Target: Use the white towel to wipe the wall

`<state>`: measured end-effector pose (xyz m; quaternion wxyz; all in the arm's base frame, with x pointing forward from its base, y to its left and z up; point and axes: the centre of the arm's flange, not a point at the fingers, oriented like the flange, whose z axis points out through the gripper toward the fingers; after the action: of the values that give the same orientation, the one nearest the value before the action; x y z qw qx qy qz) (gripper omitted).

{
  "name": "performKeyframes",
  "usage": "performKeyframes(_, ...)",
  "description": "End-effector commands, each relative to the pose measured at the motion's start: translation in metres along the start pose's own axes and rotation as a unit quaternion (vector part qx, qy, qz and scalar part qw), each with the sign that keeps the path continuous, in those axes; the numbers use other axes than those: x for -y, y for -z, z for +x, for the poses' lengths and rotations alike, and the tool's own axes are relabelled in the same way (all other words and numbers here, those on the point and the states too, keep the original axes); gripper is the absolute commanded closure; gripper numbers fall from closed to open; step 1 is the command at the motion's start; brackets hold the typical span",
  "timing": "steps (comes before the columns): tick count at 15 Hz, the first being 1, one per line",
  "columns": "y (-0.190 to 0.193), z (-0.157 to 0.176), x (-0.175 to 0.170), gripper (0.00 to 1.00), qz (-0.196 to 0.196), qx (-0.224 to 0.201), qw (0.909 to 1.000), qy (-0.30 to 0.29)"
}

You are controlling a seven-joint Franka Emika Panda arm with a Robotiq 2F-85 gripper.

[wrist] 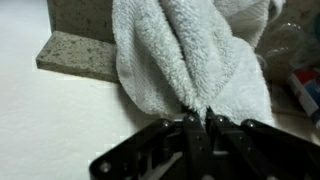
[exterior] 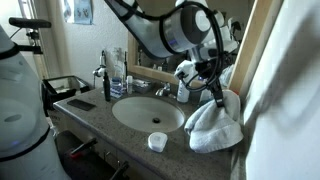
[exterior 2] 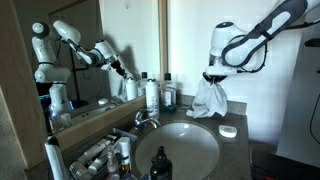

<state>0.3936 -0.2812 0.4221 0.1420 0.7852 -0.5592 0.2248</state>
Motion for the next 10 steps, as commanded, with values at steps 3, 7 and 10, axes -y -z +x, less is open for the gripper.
performKeyframes(3, 0.091, -0.011, 0.005, 0.94, -0.006, -0.143, 0.9872, -0.069)
performKeyframes(7, 0.13, -0.003, 0.015, 0.94, -0.035, -0.248, 0.9628, -0.101)
performKeyframes(10, 0.154, 0.009, 0.016, 0.94, -0.062, -0.32, 0.9366, -0.129)
